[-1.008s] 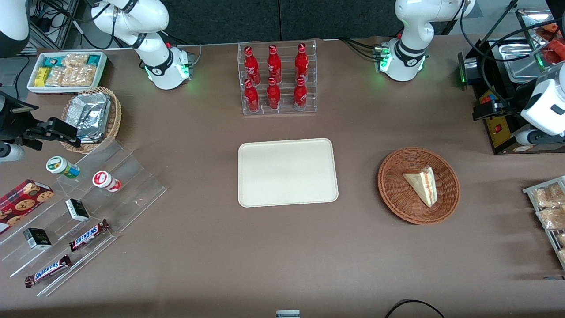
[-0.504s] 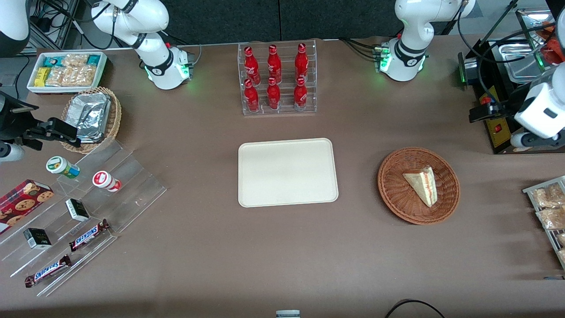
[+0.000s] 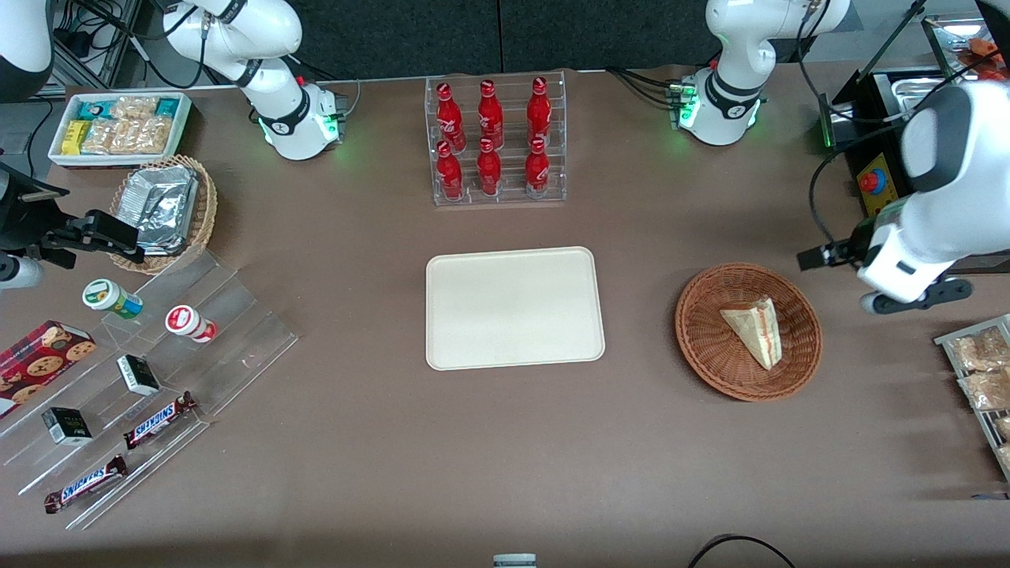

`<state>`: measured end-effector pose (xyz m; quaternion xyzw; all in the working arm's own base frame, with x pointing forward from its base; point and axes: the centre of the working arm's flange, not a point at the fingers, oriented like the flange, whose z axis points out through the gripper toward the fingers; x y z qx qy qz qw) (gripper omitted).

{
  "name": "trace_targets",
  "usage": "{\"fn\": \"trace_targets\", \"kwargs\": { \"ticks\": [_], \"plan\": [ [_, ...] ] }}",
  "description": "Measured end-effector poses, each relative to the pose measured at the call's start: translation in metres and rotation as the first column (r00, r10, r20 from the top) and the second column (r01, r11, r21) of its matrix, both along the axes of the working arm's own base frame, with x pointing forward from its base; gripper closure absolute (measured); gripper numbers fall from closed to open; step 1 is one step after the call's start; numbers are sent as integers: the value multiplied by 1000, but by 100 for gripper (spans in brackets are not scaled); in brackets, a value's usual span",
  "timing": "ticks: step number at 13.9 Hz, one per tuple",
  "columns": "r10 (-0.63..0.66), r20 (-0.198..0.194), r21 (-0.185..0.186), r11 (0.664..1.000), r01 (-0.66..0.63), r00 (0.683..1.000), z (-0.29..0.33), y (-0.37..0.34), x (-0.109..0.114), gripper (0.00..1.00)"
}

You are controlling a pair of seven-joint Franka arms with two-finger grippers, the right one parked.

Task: Place sandwich from basket to tray
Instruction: 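Move the left gripper over the wicker basket and lower toward the sandwich, then close the left gripper on the wrapped sandwich in the basket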

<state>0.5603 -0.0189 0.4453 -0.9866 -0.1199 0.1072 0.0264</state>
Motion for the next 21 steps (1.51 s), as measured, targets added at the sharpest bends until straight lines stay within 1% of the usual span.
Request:
{"fn": "trace_targets", "kwargs": {
  "ticks": [3, 5, 7, 8, 11, 14, 18, 19, 21],
  "plan": [
    [59, 52, 10, 998, -60, 997, -23, -7, 0, 0],
    [117, 102, 11, 993, -119, 988, -39, -8, 1, 0],
    [158, 155, 3, 987, -161, 975, -61, -8, -2, 0],
    [179, 174, 0, 983, -182, 968, -73, -8, -5, 0],
    [220, 216, -12, 975, -223, 951, -104, -8, -14, 0],
    [250, 242, -23, 967, -252, 937, -124, -12, -15, 0],
    [259, 273, -39, 965, -258, 927, -156, -22, -12, 0],
    [259, 271, -38, 965, -259, 927, -164, -22, -12, 0],
    [235, 256, -16, 971, -239, 937, -179, -22, -13, 0]
  ]
}}
